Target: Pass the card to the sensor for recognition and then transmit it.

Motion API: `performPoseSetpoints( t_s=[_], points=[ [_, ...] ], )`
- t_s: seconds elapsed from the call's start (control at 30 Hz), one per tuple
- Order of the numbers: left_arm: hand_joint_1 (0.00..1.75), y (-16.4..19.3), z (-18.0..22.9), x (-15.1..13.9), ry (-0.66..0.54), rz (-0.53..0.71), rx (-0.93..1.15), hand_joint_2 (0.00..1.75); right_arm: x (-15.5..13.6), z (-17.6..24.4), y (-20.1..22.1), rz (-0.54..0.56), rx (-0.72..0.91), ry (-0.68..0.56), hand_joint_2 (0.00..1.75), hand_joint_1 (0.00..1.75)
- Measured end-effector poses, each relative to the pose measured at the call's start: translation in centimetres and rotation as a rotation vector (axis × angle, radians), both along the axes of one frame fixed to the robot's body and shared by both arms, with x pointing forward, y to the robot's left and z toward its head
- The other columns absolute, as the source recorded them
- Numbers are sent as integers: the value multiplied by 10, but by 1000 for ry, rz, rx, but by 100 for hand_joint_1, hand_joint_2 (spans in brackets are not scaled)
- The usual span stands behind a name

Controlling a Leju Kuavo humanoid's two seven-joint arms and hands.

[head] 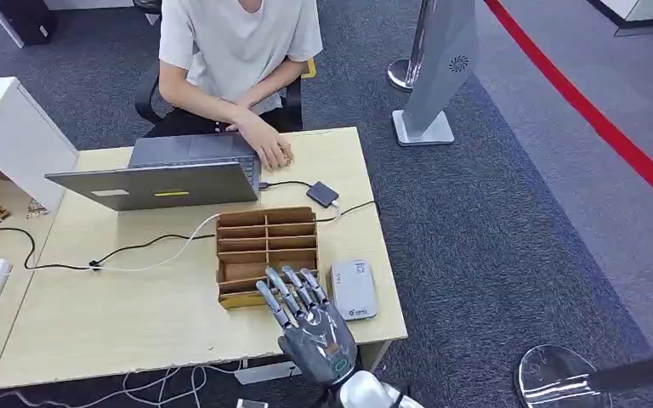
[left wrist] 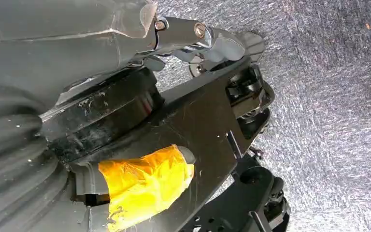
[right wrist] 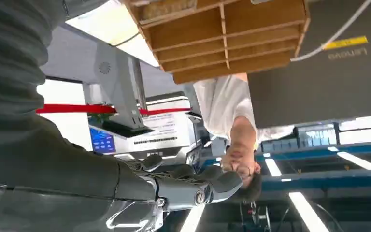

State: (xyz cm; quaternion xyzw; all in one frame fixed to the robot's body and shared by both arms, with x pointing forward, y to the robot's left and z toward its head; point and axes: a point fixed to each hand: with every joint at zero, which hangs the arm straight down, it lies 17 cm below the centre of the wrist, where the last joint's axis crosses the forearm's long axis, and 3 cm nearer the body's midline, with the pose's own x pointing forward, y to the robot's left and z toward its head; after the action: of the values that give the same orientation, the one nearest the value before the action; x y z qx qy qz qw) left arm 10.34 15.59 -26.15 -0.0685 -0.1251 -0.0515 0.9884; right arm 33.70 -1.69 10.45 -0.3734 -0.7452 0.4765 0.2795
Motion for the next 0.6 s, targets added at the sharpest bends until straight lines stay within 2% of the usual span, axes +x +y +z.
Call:
performPoseSetpoints(
  t_s=[0.2,0.6],
  points=[
    [0,-1,0,1,4,-15,2,175,6,-15,-7,-56,-14,38,175,0],
    [0,-2,1,5,10,-35,6,175,14,-34,-6,-95,-47,78,175,0]
  ],
)
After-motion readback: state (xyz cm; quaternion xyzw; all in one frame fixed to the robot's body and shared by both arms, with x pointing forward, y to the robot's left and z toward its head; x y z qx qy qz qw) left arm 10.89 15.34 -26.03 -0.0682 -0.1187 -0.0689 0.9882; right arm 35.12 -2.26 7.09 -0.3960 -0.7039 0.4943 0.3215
